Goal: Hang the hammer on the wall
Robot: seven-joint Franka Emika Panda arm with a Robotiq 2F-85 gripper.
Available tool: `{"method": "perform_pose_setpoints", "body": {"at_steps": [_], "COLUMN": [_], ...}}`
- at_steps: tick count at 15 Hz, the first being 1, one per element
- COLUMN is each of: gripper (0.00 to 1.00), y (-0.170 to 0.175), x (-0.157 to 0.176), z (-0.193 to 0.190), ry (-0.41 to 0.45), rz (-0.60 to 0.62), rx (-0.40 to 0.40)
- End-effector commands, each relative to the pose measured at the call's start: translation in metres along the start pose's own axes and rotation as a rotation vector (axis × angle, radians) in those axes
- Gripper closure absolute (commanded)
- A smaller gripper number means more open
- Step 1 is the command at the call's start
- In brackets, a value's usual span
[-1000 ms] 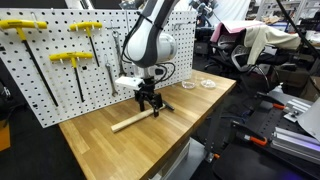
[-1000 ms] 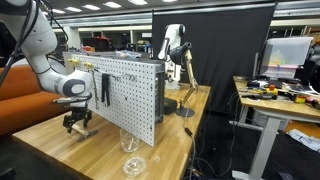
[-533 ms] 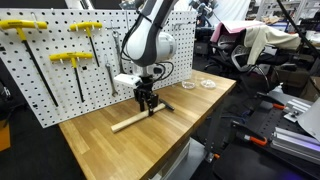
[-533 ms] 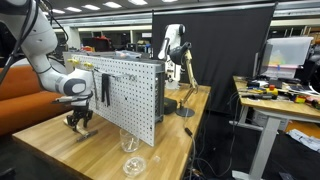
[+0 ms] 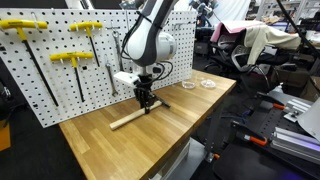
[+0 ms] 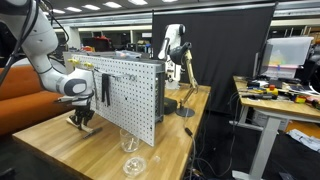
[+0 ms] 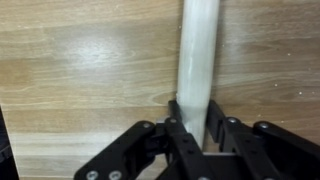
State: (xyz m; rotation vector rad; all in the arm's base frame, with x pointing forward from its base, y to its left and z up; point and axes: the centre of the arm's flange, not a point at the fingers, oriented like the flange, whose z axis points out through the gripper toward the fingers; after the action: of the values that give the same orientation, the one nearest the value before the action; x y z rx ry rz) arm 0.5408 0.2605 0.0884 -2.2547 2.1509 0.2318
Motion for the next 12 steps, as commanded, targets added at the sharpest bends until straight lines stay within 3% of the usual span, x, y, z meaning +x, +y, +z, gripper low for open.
{"method": "perform_pose_setpoints", "body": {"at_steps": [1,7,12], "gripper": [0.92,0.92,0.92], "y": [0.013,0.047,0.074], "x": [0.025,0.056,0.040], "z": [-0.001,-0.017,-0.029], "ry": [0.057,0.205,0.326], "rz": [0.011,-0.124,-0.313], "rx": [-0.007,-0.060,-0.063]}}
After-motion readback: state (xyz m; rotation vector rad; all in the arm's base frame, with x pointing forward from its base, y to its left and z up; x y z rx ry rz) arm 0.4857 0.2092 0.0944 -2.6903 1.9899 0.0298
